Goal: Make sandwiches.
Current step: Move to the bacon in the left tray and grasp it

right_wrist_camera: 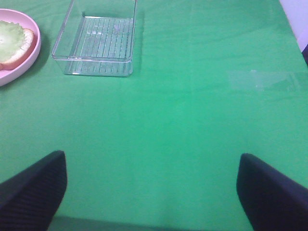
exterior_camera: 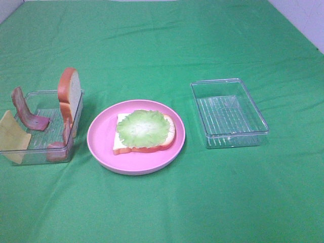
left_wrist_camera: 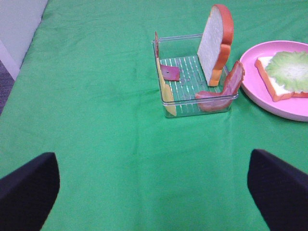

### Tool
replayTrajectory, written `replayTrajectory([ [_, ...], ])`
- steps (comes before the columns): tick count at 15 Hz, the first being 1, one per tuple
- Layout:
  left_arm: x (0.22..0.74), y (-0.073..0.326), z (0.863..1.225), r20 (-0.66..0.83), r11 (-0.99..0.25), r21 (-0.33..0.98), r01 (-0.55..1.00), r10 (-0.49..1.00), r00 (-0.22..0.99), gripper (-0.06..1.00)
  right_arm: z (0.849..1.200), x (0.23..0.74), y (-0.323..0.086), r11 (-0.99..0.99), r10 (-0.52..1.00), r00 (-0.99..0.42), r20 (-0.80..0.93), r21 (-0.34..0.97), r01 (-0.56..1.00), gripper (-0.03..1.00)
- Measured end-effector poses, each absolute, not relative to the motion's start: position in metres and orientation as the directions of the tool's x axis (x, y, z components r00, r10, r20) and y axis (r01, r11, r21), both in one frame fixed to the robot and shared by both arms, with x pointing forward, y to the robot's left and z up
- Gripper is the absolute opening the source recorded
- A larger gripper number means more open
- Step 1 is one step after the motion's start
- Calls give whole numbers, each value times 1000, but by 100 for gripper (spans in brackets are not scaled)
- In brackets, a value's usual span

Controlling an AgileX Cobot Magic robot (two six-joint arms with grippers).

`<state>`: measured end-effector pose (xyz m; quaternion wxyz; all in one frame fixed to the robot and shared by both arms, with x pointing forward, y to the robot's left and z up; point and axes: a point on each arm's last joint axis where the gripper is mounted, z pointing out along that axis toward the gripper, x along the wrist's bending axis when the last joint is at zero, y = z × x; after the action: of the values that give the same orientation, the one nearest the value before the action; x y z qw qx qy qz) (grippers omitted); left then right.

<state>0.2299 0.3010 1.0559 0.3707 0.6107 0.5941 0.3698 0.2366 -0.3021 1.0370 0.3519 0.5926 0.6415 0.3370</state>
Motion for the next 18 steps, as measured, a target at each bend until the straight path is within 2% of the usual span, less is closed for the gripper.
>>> replayTrajectory([
  [18,230,301,1056,11,-19,892,451,1000,21,99,1037,237,-301,65,998,-54,-43,850,523,92],
])
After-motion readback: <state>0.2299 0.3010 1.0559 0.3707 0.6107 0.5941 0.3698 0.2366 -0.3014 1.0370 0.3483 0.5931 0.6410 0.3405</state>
